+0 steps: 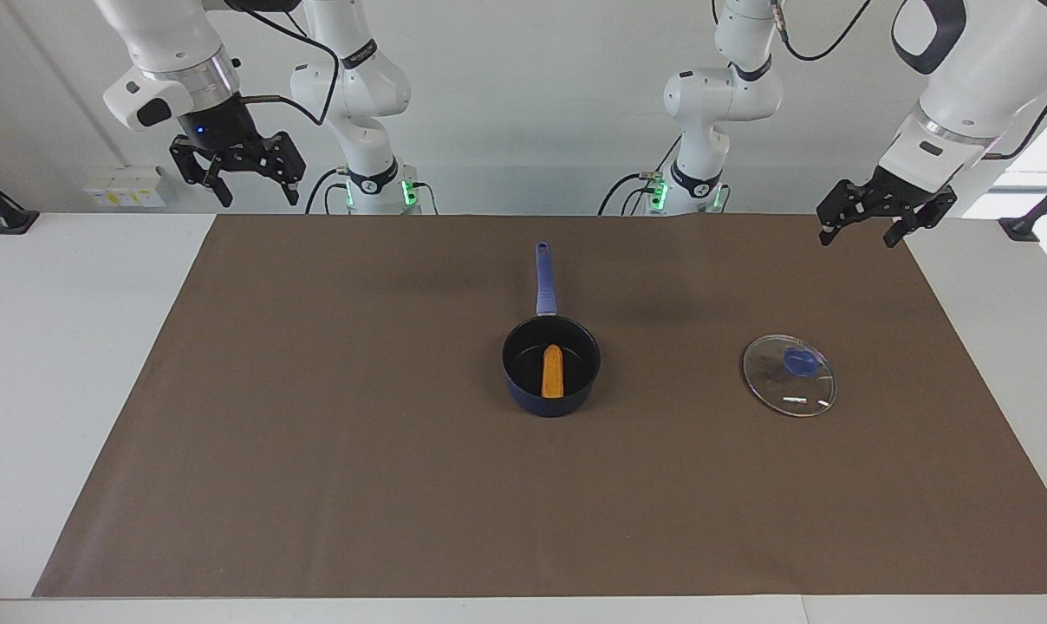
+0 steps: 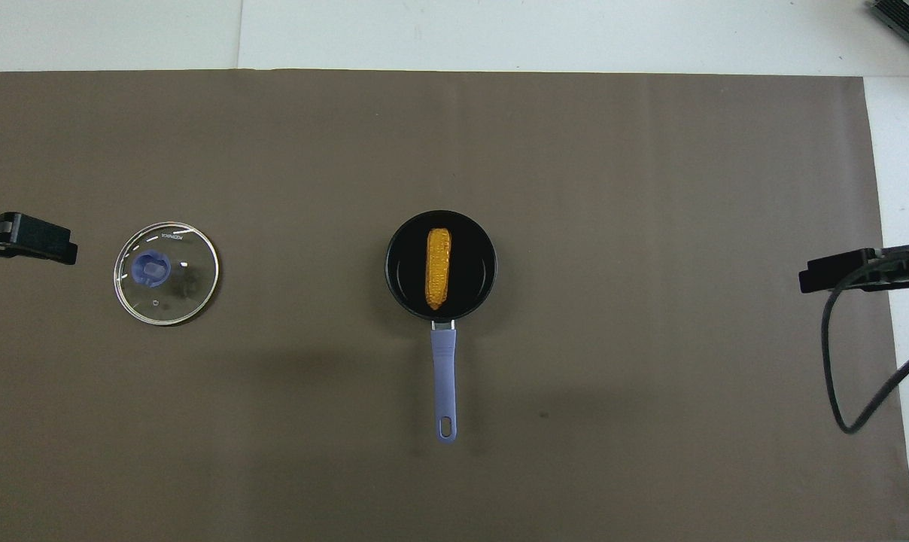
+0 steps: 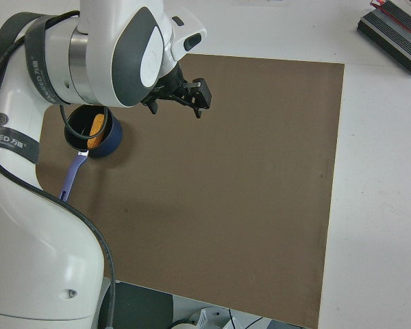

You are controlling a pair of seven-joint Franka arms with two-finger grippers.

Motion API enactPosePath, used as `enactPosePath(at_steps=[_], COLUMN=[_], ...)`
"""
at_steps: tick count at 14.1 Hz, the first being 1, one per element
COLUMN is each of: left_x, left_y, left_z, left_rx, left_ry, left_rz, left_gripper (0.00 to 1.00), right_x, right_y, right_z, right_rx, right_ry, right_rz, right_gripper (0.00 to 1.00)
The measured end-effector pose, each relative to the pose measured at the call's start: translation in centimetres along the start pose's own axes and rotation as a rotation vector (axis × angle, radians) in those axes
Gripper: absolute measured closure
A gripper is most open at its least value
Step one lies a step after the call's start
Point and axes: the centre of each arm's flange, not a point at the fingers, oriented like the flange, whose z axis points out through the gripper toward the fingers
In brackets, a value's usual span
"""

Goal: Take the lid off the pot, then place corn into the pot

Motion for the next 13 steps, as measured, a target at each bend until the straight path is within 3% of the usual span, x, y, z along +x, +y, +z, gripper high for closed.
enactPosePath(at_steps=[13], left_x=[0.0], left_y=[0.0], left_z=[0.0], left_rx=[0.0], left_ry=[0.0], left_rz=[0.0], left_gripper=[0.0], right_x=[0.5], right_y=[2.1], right_z=[-0.1], right_rx=[-0.037], right_ry=[0.03], right_rz=[-0.022], right_gripper=[0.0])
